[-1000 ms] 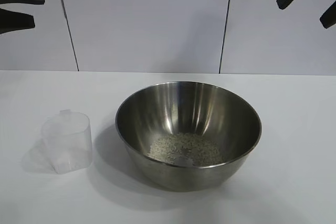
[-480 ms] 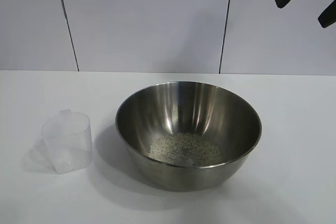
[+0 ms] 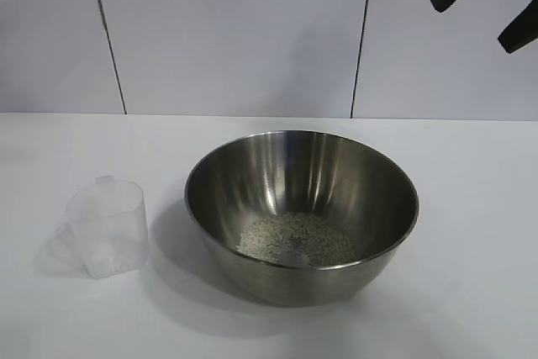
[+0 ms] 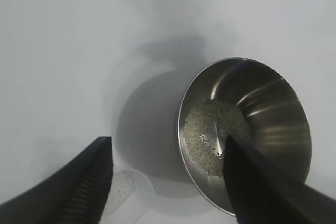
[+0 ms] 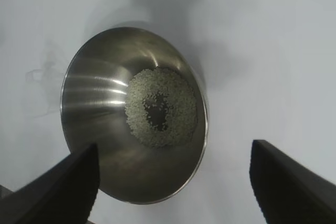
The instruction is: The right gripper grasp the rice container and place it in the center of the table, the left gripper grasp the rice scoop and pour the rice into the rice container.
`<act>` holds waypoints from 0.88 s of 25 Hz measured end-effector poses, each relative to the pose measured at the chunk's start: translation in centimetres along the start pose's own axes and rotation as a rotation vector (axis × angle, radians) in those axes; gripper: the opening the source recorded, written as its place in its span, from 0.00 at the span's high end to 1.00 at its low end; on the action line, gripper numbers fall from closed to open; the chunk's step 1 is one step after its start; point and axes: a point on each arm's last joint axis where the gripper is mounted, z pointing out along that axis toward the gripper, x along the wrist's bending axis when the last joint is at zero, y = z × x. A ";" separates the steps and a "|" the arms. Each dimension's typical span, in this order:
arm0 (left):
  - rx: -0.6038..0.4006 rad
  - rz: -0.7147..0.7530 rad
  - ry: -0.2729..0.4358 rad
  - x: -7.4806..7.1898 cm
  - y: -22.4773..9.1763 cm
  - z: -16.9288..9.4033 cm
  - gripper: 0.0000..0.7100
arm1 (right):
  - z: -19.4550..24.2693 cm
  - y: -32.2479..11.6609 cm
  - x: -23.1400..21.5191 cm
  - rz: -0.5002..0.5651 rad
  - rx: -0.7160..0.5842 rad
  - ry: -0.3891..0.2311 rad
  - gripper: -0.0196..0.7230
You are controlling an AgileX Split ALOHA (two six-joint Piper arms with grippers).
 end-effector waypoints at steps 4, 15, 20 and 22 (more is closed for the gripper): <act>0.041 -0.041 0.003 0.1 -0.2 1.4 0.36 | 0.4 -0.3 1.1 -0.030 0.023 0.018 0.24; 0.094 -0.080 -0.045 -2.1 -0.8 2.5 0.36 | 1.7 -0.8 4.1 -0.115 0.046 0.051 0.24; 0.144 -0.101 -0.048 -2.4 -2.4 4.1 0.36 | 1.7 -0.8 4.1 -0.116 0.045 0.050 0.24; 0.153 -0.103 -0.046 -2.4 -2.8 4.5 0.36 | 1.7 -0.8 4.1 -0.116 0.045 0.050 0.24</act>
